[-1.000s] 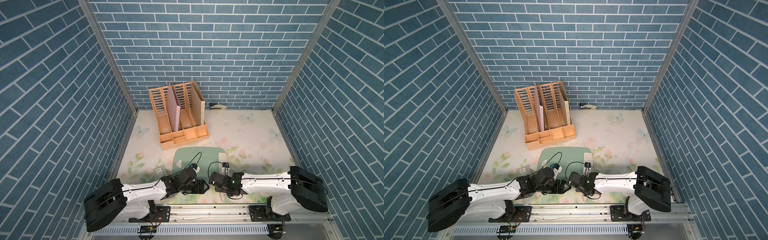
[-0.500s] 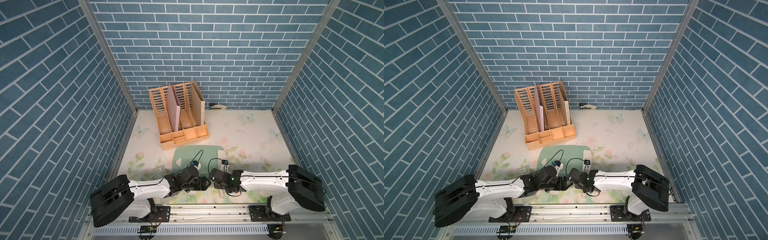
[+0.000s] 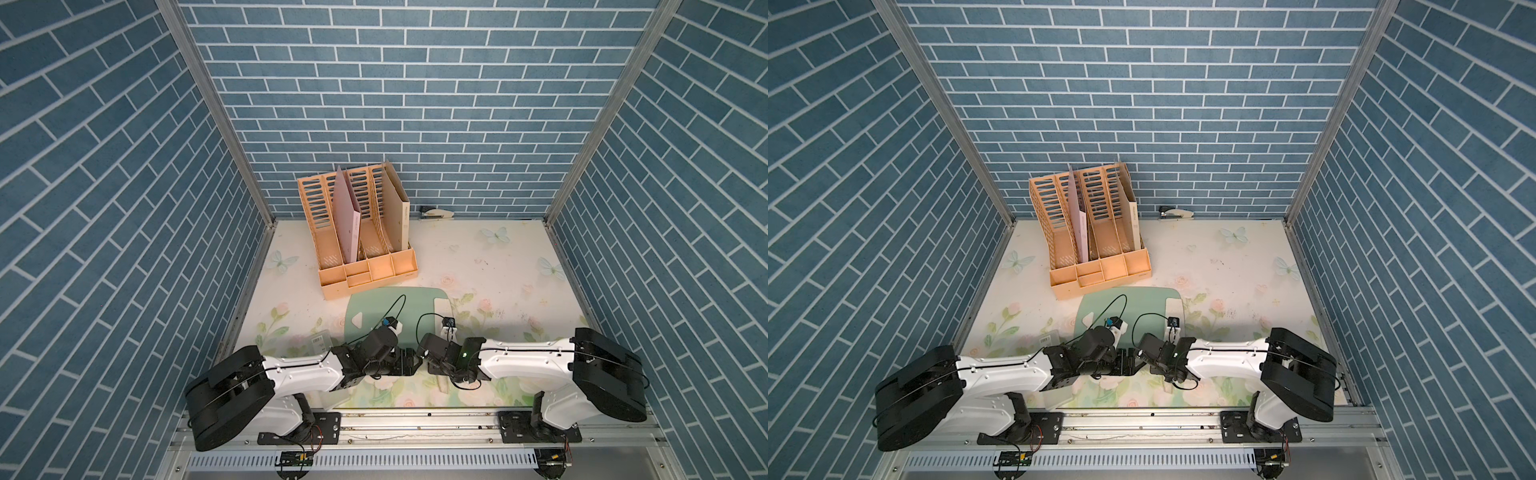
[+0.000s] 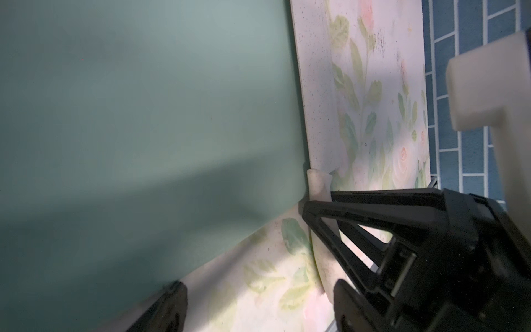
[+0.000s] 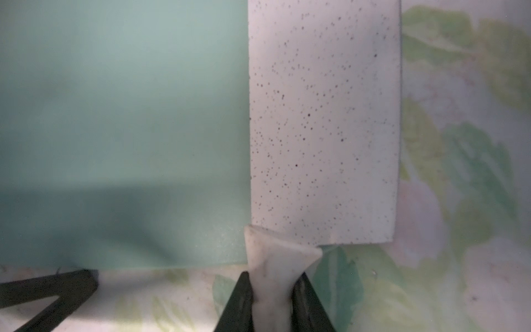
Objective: Align the knife with the edge of the cutting board
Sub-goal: Adjust the work surface at the center of the board, then place the knife at the edge of the cutting board.
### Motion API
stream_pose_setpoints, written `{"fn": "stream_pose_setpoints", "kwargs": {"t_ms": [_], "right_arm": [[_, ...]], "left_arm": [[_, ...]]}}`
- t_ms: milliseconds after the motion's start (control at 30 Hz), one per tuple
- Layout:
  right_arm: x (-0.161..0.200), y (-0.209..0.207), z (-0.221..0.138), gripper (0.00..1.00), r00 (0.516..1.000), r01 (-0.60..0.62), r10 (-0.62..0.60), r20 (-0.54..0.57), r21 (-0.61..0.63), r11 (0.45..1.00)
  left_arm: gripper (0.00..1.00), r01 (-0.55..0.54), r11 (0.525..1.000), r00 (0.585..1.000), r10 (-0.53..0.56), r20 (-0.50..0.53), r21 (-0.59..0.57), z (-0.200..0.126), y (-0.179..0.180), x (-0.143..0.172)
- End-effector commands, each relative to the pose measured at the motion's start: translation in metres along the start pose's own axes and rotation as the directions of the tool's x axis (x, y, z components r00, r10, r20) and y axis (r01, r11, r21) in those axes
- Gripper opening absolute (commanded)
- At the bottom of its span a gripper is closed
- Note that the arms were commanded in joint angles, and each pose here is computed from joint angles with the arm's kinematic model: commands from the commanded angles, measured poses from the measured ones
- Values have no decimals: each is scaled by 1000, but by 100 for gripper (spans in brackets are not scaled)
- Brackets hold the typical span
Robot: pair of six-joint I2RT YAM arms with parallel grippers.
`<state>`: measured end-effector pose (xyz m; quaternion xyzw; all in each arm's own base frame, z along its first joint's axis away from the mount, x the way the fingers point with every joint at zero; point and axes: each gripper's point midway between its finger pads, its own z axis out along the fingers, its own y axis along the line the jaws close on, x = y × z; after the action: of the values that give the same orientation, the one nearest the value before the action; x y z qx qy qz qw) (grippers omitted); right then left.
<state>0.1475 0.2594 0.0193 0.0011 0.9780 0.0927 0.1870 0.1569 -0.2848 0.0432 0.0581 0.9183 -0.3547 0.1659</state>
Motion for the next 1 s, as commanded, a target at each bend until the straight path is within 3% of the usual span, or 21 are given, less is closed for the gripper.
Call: {"fn": "stream_pose_setpoints", "kwargs": {"t_ms": [0, 100, 333, 600, 967], "right_arm": [[3, -10, -1, 0, 999, 36, -35, -22, 49, 998], [1, -8, -3, 0, 999, 45, -44, -23, 62, 997], [0, 0, 1, 0, 997, 68, -65, -44, 79, 994], [-1, 5, 2, 0, 995, 86, -80, -60, 110, 990], [-7, -4, 6, 0, 996, 59, -50, -70, 131, 990]], "left_arm": [[89, -28, 998, 998, 31, 50, -56, -11, 6, -13], [95, -38, 998, 996, 43, 77, -58, -24, 1, -20], [97, -38, 993, 989, 53, 138, -110, -52, 7, -36], [100, -84, 945, 970, 150, 190, -317, -103, 28, -65], [100, -63, 933, 957, 157, 243, -354, -134, 18, -84]]}}
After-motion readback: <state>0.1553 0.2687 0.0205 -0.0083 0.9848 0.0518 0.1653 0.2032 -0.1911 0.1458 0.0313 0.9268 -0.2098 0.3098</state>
